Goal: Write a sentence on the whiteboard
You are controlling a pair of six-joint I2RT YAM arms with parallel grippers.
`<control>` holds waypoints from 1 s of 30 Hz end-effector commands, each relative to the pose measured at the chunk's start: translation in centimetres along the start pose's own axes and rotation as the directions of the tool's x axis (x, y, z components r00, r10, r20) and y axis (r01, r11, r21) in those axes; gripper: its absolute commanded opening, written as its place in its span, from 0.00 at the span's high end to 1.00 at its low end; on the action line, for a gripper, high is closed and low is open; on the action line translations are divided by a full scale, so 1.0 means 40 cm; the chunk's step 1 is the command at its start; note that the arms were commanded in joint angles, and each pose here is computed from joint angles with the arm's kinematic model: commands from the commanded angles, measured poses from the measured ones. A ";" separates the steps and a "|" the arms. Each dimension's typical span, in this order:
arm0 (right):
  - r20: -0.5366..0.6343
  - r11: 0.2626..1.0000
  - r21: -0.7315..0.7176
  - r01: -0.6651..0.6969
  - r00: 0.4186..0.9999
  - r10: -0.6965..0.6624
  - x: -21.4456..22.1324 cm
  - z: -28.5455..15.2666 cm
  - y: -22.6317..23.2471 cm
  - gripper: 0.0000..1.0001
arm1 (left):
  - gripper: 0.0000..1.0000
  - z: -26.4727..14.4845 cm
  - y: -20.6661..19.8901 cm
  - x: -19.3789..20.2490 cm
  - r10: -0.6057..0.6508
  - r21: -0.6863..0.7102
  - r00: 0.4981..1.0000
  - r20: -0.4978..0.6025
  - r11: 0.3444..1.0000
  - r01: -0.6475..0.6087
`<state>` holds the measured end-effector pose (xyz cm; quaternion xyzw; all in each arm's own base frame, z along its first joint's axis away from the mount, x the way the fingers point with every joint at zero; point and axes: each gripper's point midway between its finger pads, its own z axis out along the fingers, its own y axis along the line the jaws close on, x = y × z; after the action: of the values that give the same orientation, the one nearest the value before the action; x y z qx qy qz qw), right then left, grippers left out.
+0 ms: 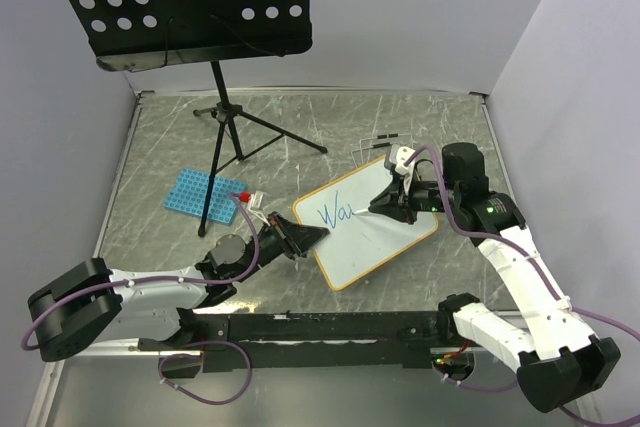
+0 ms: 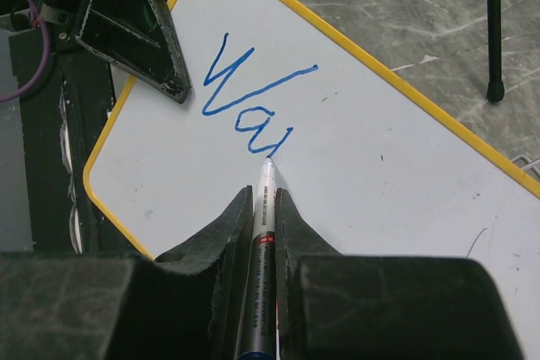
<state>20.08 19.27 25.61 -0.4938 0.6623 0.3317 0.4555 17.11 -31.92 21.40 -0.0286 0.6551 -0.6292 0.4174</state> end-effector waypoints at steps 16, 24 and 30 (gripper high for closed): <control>0.066 0.998 0.055 0.028 0.997 -0.032 -0.076 0.006 -0.048 1.00 | 0.99 -0.002 -0.148 -0.082 -0.064 0.217 0.993 0.102 0.975 0.040; 0.075 0.991 0.135 0.015 0.997 -0.025 -0.082 -0.002 -0.078 1.00 | 0.99 -0.004 -0.143 -0.081 -0.065 0.214 0.993 0.103 0.976 0.042; 0.135 0.999 0.045 0.028 0.990 -0.034 -0.110 -0.028 -0.027 1.00 | 0.99 -0.007 -0.138 -0.082 -0.068 0.206 0.992 0.107 0.978 0.044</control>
<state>22.43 19.17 26.98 -0.4541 0.6738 0.3213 0.4864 17.21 -31.80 21.28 -0.0316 0.6549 -0.6293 0.4171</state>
